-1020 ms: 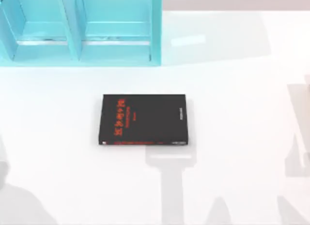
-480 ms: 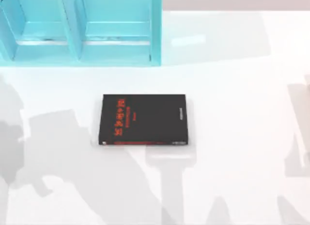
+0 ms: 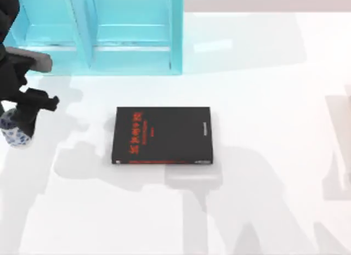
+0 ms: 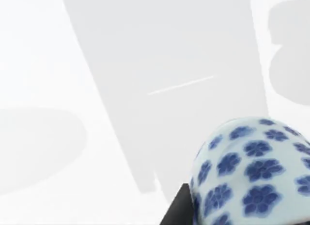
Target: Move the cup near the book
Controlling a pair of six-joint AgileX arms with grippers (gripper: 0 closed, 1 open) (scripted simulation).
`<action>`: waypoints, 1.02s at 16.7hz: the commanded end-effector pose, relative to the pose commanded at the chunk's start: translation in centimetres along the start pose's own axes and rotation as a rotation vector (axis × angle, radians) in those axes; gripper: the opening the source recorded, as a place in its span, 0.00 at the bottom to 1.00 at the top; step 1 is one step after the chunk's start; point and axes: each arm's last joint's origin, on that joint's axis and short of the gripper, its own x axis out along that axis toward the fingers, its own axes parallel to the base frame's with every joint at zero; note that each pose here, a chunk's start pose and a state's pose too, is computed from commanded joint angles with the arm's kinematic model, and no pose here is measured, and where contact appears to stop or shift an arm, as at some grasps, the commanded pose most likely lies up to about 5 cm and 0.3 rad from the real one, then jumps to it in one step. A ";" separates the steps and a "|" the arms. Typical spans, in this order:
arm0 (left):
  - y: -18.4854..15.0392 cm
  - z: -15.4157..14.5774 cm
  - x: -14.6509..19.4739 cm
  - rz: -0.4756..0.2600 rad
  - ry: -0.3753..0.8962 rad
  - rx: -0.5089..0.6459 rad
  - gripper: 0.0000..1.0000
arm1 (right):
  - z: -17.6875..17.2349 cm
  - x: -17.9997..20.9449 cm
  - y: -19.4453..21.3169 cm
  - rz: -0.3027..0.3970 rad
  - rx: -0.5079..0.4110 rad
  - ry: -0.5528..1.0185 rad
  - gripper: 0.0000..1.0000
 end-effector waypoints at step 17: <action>-8.7 1.1 -1.4 0.024 -0.065 -0.305 0.00 | 0.0 0.0 0.0 0.000 0.000 0.000 1.00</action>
